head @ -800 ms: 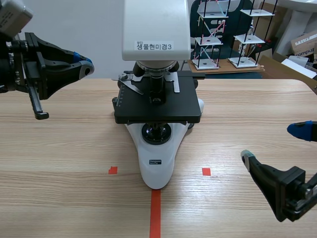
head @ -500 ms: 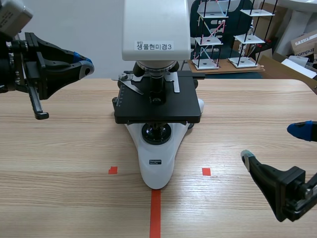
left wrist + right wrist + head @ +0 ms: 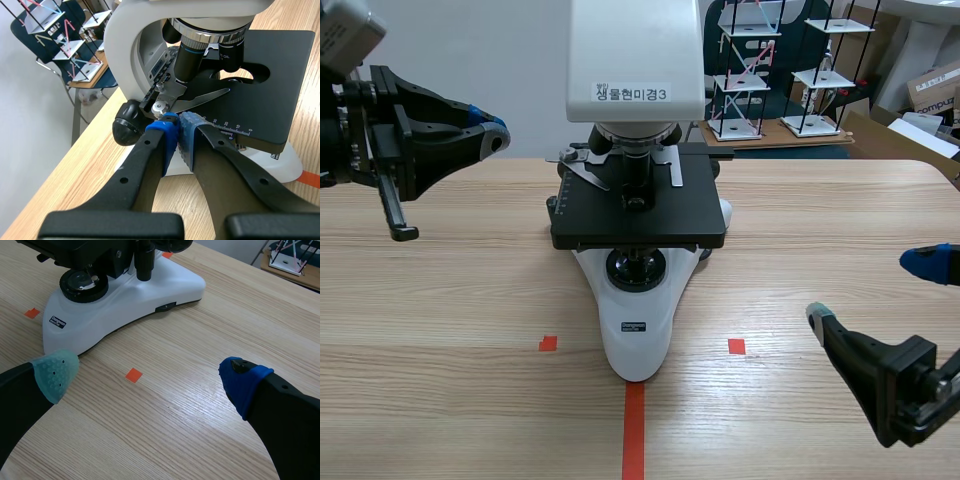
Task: Return to the home posture
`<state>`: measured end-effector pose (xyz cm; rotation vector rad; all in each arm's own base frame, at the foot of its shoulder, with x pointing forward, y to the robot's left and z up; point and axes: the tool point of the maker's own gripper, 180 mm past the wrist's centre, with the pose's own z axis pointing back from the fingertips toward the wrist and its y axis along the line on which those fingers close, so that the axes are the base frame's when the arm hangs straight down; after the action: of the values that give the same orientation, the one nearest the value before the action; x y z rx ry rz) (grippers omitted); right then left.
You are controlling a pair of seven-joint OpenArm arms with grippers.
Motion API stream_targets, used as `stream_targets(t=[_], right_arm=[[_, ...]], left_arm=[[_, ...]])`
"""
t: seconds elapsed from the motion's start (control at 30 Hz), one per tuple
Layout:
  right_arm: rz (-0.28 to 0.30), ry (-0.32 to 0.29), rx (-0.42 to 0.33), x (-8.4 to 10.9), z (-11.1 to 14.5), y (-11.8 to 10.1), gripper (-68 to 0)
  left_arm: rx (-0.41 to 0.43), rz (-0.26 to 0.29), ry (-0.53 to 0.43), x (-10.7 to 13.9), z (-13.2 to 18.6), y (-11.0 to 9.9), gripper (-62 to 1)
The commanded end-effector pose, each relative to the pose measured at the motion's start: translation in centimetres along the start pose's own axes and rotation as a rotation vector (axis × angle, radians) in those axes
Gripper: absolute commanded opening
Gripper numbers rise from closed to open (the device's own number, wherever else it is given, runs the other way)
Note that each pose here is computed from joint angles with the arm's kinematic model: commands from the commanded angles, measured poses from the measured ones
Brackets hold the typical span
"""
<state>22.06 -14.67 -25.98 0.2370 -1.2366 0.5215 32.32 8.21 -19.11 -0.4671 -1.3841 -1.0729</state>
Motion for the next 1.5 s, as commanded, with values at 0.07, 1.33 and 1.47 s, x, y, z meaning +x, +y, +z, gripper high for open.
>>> stream_targets(t=[0.07, 1.33, 1.47], right_arm=[[0.012, -0.038, 0.002, 1.2, 0.0, -0.1, -5.6], [0.012, -0.038, 0.003, 1.2, 0.0, -0.1, -5.6], [0.012, -0.038, 0.003, 1.2, 0.0, -0.1, -5.6]], left_arm=[[0.012, -0.010, -0.037, 1.3, -0.1, 0.5, -58.4], [0.446, 0.246, -0.144, -0.9, 10.8, -1.7, -35.7], [0.517, 0.222, -0.131, -1.4, 11.9, -3.5, -18.7]])
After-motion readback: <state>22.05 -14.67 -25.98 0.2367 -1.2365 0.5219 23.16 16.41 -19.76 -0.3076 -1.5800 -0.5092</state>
